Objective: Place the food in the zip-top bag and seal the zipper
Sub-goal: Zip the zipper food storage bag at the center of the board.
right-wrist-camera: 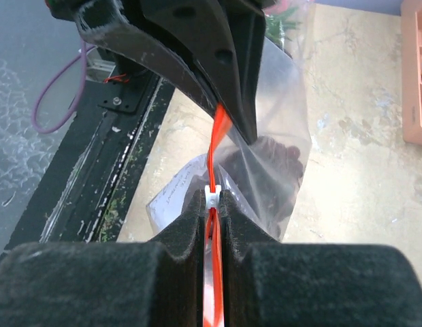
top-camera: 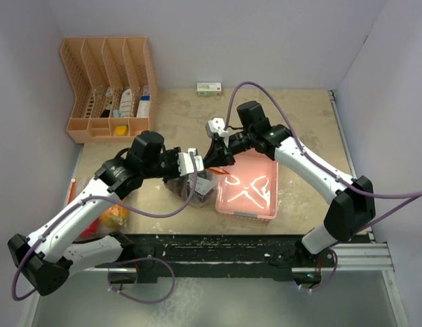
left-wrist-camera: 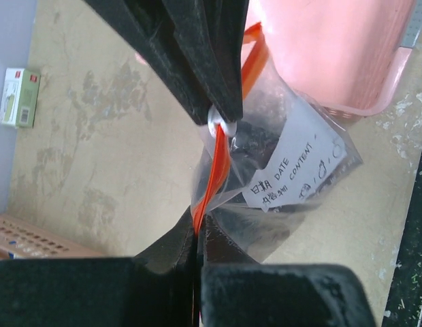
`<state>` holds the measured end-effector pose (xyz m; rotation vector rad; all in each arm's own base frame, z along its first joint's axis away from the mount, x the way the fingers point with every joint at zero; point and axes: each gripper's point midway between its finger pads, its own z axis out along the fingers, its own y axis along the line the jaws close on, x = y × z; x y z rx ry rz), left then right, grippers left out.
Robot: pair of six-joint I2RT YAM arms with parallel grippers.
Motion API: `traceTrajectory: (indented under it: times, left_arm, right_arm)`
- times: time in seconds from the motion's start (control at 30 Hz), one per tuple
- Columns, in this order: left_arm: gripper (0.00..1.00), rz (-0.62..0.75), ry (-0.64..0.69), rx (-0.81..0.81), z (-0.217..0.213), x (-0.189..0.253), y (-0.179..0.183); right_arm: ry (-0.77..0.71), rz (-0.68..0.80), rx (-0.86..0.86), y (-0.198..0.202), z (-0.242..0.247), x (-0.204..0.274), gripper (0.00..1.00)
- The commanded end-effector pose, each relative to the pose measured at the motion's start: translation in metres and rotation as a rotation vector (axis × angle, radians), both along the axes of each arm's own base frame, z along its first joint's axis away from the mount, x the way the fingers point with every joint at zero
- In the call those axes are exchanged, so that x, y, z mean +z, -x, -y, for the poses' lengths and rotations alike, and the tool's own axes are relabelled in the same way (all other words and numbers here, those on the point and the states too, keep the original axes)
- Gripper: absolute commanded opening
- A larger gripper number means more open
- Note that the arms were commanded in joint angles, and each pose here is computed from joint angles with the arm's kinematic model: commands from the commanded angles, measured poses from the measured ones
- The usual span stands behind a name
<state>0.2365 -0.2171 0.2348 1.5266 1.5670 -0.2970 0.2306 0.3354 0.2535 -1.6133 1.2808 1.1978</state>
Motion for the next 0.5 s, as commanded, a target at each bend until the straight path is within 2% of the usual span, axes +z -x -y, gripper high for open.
traceTrajectory:
  times: [0.0, 0.13, 0.47]
  left_arm:
    - [0.00, 0.102, 0.101, 0.086, -0.007, 0.035, -0.011]
    - [0.00, 0.139, 0.126, 0.121, -0.015, 0.048, -0.009]
    - [0.00, 0.213, 0.096, 0.233, -0.048, 0.067, -0.004]
  right_arm:
    - [0.051, 0.012, -0.106, -0.016, 0.009, -0.008, 0.02]
    - [0.075, 0.017, -0.157, -0.028, 0.014, -0.014, 0.01]
    - [0.108, 0.009, -0.272, -0.056, 0.029, -0.030, 0.01]
